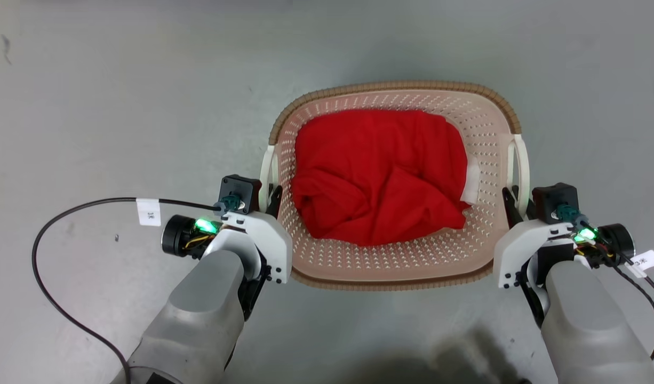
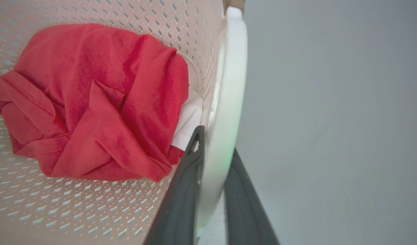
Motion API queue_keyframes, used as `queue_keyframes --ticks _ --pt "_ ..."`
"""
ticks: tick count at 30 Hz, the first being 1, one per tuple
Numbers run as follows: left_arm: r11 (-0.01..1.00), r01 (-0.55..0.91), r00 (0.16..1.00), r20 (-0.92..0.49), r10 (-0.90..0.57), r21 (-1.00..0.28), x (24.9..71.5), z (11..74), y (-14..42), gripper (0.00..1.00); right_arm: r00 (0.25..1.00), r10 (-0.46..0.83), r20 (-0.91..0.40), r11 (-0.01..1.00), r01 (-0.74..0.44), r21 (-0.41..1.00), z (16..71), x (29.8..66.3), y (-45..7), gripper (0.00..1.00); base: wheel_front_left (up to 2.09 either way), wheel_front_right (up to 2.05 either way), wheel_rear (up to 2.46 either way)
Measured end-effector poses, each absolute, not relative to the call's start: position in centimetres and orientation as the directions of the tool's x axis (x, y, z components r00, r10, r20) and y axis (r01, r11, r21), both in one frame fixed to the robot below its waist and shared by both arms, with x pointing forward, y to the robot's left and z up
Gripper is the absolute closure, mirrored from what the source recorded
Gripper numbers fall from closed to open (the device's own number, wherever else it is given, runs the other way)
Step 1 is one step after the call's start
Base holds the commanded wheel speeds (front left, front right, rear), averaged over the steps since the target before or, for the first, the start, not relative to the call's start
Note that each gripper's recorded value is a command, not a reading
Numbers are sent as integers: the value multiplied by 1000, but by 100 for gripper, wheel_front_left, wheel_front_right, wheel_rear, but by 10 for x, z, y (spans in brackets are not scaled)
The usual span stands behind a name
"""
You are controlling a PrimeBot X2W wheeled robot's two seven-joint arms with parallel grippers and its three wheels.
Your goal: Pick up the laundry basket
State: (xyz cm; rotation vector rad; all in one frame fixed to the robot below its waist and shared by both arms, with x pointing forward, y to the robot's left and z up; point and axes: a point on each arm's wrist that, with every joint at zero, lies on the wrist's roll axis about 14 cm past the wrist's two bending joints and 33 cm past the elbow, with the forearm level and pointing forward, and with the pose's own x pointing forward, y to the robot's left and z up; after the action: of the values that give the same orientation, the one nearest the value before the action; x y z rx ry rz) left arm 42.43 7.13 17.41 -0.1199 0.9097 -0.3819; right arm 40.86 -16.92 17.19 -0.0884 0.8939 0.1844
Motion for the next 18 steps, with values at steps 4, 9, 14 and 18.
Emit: queue_keyframes --ticks 4,9,14,18 --pt "928 273 567 -738 -367 -252 424 189 74 100 634 134 -762 978 -208 -1 188 412 -166 100 0 0 0" --pt "935 254 586 -731 -351 -245 419 211 81 100 664 152 -732 973 -230 -7 213 416 -160 100 0 0 0" --pt "941 241 597 -728 -337 -238 414 234 86 100 693 169 -701 970 -244 -7 238 419 -154 100 0 0 0" --pt "945 233 596 -734 -327 -231 407 252 90 100 702 184 -688 965 -263 -10 256 413 -149 100 0 0 0"
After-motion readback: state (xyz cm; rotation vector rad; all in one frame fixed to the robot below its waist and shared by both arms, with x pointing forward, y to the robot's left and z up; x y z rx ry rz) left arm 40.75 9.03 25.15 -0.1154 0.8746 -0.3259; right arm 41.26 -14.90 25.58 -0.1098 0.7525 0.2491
